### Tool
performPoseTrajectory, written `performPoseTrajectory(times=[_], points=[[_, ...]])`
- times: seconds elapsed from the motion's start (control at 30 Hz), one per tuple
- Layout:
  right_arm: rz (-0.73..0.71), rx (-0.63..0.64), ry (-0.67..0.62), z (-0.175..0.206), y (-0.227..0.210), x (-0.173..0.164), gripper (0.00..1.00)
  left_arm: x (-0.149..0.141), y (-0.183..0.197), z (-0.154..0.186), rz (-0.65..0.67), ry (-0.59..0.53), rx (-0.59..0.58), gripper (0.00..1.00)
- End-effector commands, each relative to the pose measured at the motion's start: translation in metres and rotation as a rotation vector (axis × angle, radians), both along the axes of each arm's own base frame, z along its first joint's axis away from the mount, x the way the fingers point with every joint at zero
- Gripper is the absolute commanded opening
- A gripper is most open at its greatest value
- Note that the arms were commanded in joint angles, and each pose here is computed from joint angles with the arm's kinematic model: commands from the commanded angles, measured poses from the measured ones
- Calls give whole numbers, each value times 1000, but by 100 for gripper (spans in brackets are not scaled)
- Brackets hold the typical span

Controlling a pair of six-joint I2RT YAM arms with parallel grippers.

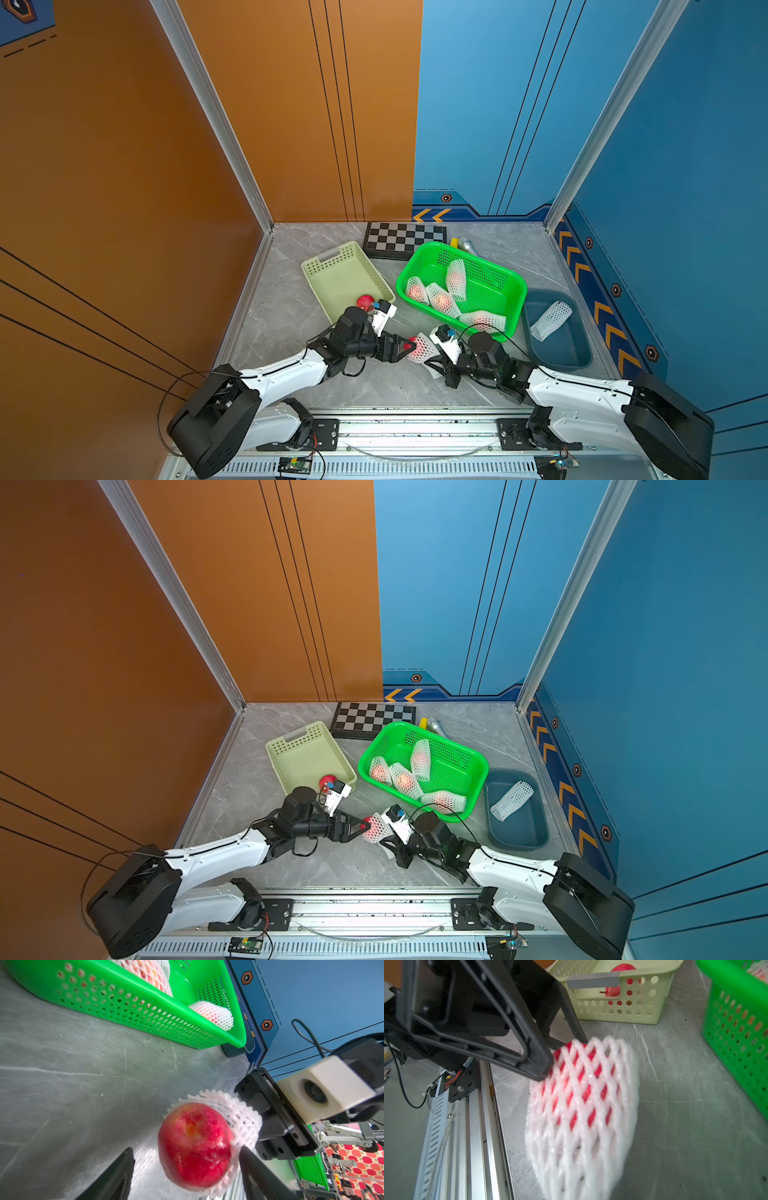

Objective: Remove foam nets from apples
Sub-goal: Pick up the apple from the center of the board.

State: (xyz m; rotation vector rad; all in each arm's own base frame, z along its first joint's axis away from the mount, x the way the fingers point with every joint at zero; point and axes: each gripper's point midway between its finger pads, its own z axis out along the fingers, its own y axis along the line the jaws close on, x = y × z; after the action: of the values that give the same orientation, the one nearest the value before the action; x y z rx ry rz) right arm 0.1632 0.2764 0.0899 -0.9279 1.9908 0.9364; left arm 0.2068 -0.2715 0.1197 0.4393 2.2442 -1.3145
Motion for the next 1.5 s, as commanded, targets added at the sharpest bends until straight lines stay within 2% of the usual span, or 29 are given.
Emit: performPoseTrajectory(times=[0.0, 0.2, 0.5, 1.03, 1.1, 1.2, 1.37, 1.47], points=[[20, 21, -33, 4, -4, -4, 0, 2, 4, 4, 13, -14, -21, 80], [45, 61, -83, 16, -5, -9, 0, 2, 1, 8, -4, -11, -43, 79], [42, 72, -127, 26, -5, -5, 0, -16, -17, 22, -121, -7, -110, 79], [130, 81, -146, 36, 10, -8, 0, -23, -29, 23, -184, 10, -120, 79], [125, 77, -147, 36, 11, -6, 0, -22, -28, 22, -180, 8, -118, 76], [119, 72, -139, 34, 11, -4, 0, -19, -26, 23, -159, -3, -117, 61], [92, 55, -113, 26, 6, -2, 0, -2, -12, 23, -65, -22, -107, 55], [64, 42, -108, 23, 2, 2, 0, 8, -2, 25, -5, -40, -106, 54]])
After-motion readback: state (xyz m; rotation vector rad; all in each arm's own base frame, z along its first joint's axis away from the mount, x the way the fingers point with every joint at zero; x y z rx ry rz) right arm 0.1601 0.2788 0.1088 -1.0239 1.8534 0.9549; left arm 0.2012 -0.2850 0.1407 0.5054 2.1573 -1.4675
